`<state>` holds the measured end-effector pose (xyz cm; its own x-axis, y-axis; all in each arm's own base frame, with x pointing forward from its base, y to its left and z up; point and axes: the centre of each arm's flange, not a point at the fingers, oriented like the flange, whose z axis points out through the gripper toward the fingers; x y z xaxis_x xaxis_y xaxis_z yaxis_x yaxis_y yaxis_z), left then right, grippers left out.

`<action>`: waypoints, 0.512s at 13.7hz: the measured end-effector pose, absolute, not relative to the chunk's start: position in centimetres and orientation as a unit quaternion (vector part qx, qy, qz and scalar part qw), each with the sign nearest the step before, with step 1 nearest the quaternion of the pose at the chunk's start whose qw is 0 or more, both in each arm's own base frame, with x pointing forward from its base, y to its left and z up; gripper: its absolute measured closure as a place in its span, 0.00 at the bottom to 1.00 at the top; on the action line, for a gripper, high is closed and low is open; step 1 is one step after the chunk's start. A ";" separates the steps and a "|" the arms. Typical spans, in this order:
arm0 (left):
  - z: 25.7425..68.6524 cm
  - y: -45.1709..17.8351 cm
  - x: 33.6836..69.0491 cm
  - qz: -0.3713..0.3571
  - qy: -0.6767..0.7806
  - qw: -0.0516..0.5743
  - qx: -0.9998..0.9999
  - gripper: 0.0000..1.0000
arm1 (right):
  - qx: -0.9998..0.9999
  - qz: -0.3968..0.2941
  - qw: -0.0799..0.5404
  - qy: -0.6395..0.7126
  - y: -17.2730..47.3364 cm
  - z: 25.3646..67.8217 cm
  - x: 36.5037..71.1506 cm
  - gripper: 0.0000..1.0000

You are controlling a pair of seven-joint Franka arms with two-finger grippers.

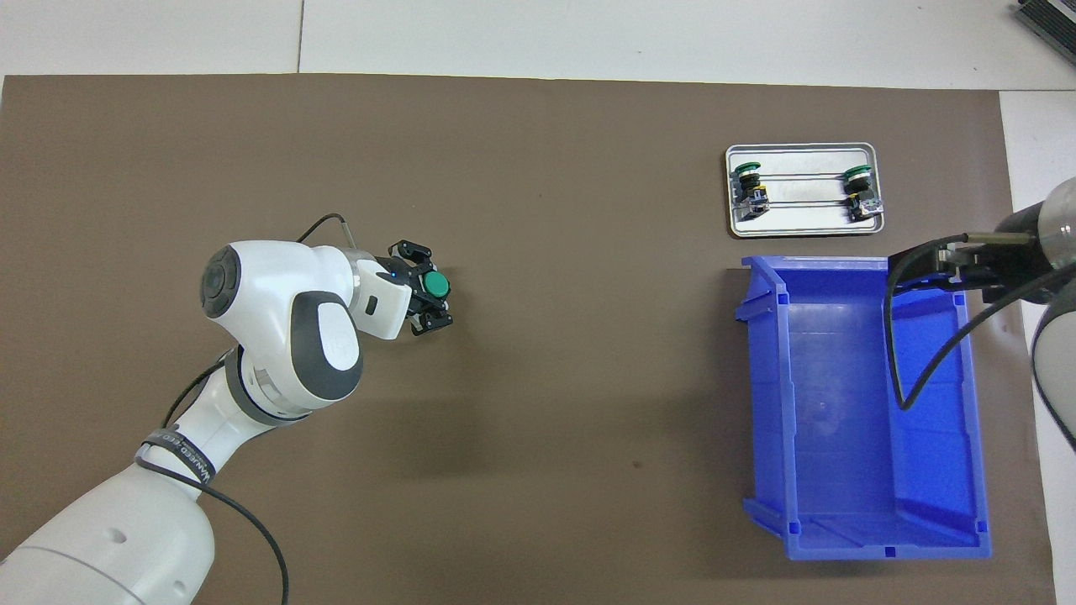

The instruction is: Place and press button with both arms

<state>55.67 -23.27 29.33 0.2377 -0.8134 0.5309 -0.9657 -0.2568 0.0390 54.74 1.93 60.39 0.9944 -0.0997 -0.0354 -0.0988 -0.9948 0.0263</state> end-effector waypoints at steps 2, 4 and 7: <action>29.0 -22.3 55.8 0.206 -0.576 0.201 0.765 0.92 | 0.999 -0.018 0.012 -0.050 1.9 60.4 54.7 0.00; 29.0 -21.6 55.9 0.209 -0.568 0.210 0.768 0.92 | 0.999 -0.018 0.012 -0.050 1.9 60.4 54.7 0.00; 29.1 -21.8 55.8 0.211 -0.566 0.216 0.767 0.89 | 0.999 -0.018 0.012 -0.050 1.9 60.4 54.7 0.00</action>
